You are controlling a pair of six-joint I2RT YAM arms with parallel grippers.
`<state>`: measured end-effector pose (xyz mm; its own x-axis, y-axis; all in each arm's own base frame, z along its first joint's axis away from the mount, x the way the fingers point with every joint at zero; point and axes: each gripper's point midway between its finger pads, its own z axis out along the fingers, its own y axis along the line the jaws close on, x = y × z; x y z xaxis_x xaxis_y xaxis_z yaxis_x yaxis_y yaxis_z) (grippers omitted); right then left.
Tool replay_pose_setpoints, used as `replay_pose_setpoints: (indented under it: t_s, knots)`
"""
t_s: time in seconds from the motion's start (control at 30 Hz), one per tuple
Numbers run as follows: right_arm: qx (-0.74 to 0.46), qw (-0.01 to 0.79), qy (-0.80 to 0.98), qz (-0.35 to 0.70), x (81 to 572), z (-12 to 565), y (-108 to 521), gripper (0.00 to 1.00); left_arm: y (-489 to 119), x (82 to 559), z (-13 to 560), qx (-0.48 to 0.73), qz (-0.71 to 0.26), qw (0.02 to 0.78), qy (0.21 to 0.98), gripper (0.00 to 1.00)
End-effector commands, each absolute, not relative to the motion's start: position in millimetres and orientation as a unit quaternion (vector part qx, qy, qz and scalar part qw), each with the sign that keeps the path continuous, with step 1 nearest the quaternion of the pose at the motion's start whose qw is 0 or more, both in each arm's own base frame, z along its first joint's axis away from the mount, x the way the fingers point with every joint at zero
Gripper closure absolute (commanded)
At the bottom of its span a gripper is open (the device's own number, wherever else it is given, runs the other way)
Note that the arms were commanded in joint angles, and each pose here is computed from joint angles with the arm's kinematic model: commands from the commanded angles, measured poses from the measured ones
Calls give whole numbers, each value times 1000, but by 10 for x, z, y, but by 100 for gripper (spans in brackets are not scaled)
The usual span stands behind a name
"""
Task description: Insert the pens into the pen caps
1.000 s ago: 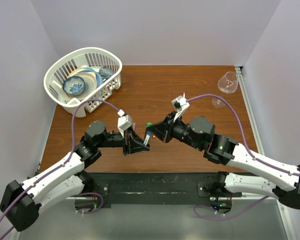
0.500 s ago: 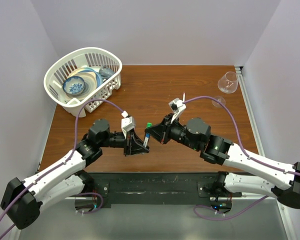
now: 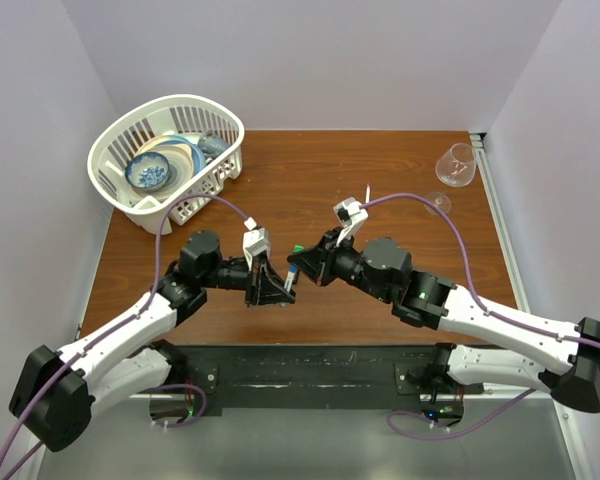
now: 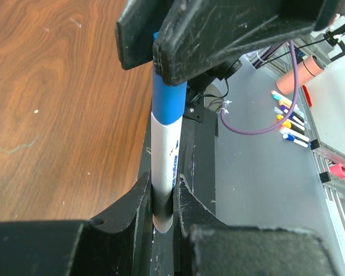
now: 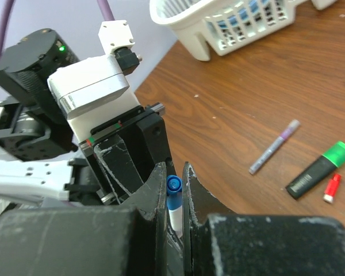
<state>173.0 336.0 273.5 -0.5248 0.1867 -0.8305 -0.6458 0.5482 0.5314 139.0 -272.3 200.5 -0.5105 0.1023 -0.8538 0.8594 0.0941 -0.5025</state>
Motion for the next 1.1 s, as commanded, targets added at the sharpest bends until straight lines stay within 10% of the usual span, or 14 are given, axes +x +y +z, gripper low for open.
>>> replay_pose_setpoints:
  t_s: [0.0, 1.07]
  knots:
    - [-264, 242, 854, 378, 824, 1499, 3224, 100, -2708, 2072, 3045, 328, -530, 526, 578, 100]
    - [-333, 95, 810, 474, 157, 1461, 3320, 100, -2591, 2092, 3161, 380, -550, 518, 534, 100]
